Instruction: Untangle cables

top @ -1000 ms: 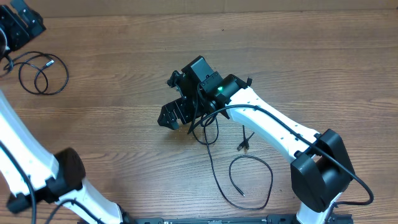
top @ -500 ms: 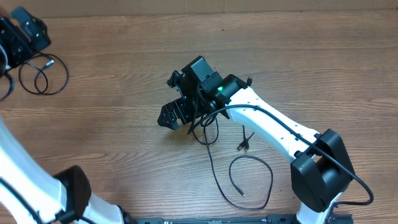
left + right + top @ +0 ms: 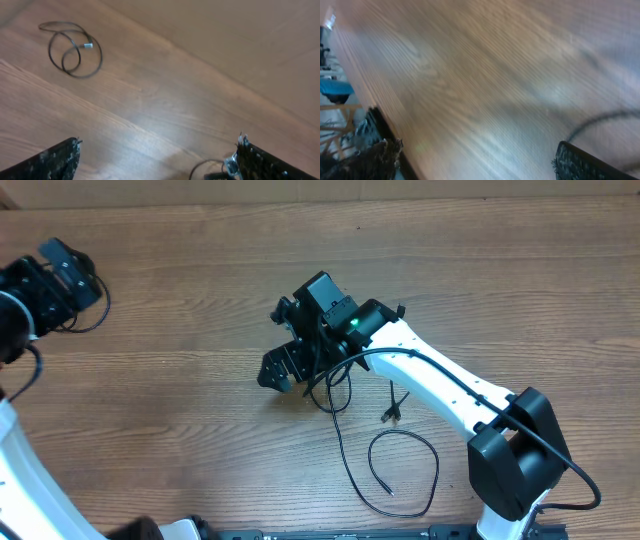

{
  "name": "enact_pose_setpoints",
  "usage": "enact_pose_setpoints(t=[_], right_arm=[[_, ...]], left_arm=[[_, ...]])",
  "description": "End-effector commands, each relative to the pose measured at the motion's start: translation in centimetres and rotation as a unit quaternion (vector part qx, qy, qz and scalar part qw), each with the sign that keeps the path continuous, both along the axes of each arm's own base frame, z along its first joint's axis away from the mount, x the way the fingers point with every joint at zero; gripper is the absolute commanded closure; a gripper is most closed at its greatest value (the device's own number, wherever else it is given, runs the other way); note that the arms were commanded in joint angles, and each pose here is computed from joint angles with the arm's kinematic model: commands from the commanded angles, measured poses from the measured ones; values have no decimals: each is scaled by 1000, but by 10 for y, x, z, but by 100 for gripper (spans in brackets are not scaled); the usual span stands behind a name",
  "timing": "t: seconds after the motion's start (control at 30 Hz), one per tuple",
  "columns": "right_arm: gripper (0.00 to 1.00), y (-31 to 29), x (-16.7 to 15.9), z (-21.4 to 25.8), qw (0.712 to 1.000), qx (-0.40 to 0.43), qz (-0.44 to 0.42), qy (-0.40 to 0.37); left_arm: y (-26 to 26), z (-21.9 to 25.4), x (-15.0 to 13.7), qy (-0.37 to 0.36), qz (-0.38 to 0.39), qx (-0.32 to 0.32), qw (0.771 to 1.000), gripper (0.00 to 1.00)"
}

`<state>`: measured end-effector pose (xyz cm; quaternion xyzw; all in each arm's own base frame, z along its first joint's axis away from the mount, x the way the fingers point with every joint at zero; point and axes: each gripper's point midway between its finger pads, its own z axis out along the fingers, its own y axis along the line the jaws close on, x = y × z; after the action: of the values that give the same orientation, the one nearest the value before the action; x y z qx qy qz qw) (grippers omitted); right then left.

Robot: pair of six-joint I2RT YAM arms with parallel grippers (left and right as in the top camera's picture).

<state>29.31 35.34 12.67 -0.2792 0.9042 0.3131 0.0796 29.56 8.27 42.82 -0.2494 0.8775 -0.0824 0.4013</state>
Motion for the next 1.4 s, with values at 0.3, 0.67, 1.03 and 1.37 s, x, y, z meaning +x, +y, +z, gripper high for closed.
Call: enact_pose_setpoints(t=[0.3, 0.67, 1.03, 1.37], right_arm=[[0, -130, 39, 77, 988, 2, -152, -8], [0, -268, 36, 96, 926, -39, -372, 57], [0, -293, 23, 90, 908, -54, -405, 97], [0, -293, 23, 90, 908, -53, -405, 96]], left_arm=[[-81, -173, -27, -27, -140, -108, 984, 0], [-191, -258, -9, 54, -297, -65, 951, 0], [-324, -325, 6, 54, -416, 11, 907, 0], [-348, -385, 8, 93, -422, 26, 901, 4]])
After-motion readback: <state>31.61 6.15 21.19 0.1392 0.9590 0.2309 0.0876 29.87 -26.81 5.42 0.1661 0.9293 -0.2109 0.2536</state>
